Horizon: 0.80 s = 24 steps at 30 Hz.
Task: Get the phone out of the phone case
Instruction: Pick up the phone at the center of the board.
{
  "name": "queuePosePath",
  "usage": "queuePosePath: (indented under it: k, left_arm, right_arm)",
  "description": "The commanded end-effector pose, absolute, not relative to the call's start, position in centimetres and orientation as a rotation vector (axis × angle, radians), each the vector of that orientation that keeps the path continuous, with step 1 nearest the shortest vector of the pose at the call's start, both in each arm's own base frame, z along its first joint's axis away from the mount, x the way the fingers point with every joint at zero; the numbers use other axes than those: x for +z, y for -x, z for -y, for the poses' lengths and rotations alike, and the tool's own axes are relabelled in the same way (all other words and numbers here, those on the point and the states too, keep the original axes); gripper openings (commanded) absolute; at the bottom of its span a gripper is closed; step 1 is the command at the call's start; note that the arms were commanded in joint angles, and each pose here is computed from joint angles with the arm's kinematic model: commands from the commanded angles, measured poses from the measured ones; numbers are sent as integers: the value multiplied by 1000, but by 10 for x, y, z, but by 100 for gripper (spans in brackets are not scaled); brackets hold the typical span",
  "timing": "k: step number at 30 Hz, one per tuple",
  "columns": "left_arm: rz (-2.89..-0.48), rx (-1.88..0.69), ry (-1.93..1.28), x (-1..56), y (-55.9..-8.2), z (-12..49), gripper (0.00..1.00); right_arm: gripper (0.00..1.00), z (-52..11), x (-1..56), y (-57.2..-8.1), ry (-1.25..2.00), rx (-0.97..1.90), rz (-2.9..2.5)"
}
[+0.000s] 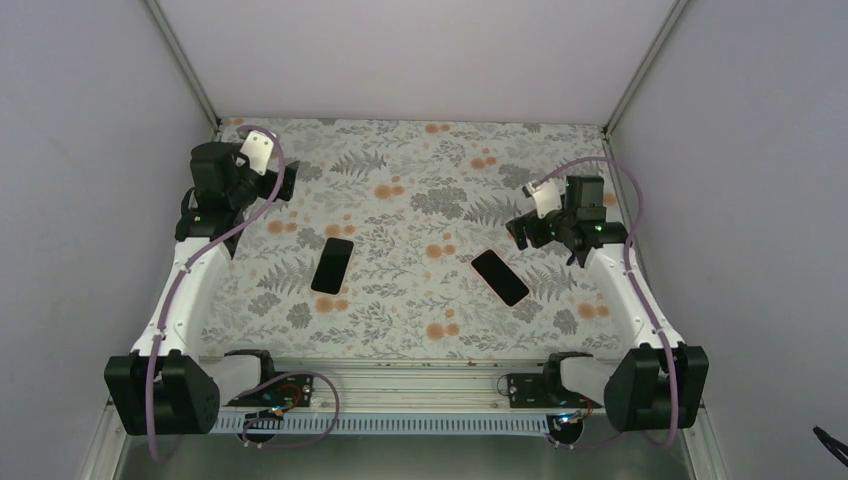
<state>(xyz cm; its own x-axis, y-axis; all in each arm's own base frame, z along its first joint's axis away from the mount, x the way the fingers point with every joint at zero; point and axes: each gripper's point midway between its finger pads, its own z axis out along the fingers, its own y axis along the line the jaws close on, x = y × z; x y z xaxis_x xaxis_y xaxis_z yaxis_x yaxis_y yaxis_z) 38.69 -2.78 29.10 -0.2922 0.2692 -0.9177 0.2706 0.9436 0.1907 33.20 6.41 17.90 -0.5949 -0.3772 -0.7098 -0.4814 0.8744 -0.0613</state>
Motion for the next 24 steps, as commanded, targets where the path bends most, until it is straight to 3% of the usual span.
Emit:
queuePosePath:
  k: [1,13,18,24]
  left_arm:
    - [-1886,-3,-390,298,-387,29,100]
    - [-1885,-7,-426,296,-387,32,100]
    - [-1897,6,-423,290,-387,30,100]
    - [-1911,-12,-447,284,-385,34,100]
  right_arm:
    - [100,-67,162,-313,710,156,-2315]
    - [100,-87,72,-256,1105,43,-2608]
    - [100,-74,43,-264,1029,-71,-2744]
    - [100,-83,32,-257,1059,-1,-2777]
